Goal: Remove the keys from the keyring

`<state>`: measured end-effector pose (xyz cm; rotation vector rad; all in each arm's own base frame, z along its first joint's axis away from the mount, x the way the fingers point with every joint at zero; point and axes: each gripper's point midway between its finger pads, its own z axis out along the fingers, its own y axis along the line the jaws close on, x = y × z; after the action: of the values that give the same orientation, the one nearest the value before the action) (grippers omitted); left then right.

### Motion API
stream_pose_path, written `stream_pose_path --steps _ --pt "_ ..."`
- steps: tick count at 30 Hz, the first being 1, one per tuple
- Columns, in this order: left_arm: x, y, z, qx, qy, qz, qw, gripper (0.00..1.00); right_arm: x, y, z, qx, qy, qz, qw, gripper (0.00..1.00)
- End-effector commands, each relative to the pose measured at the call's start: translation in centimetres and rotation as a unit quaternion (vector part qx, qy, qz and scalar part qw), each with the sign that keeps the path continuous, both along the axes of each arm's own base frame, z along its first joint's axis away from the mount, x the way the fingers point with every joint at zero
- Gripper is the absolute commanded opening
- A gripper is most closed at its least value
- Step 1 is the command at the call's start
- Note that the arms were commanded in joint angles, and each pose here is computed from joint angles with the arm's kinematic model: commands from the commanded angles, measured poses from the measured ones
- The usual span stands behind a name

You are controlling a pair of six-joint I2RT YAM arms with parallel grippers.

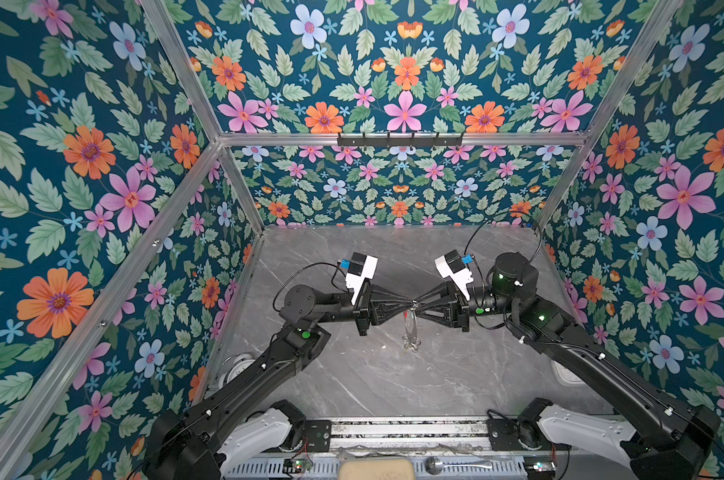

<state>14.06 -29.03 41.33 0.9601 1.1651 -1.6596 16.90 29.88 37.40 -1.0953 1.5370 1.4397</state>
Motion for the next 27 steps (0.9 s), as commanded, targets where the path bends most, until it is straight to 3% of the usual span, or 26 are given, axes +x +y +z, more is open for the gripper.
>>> stream_pose_path --steps 1,7,15,27 --pt "0.2 0.4 0.9 -0.017 -0.015 0.018 1.000 0.00 -0.4 0.0 0.7 0.012 -0.008 0.009 1.000 0.19" --pt "0.7 0.6 1.1 -0.026 -0.016 0.042 0.999 0.00 -0.4 0.0 0.5 0.012 -0.003 0.010 1.000 0.00" --pt "0.7 1.4 2.0 -0.072 -0.031 0.060 0.995 0.00 -0.6 0.6 0.1 0.002 -0.002 0.013 1.000 0.00" --pt "-0.1 1.8 2.3 -0.115 -0.026 0.026 0.993 0.00 0.3 1.8 -1.7 -0.031 0.017 -0.014 0.999 0.00"
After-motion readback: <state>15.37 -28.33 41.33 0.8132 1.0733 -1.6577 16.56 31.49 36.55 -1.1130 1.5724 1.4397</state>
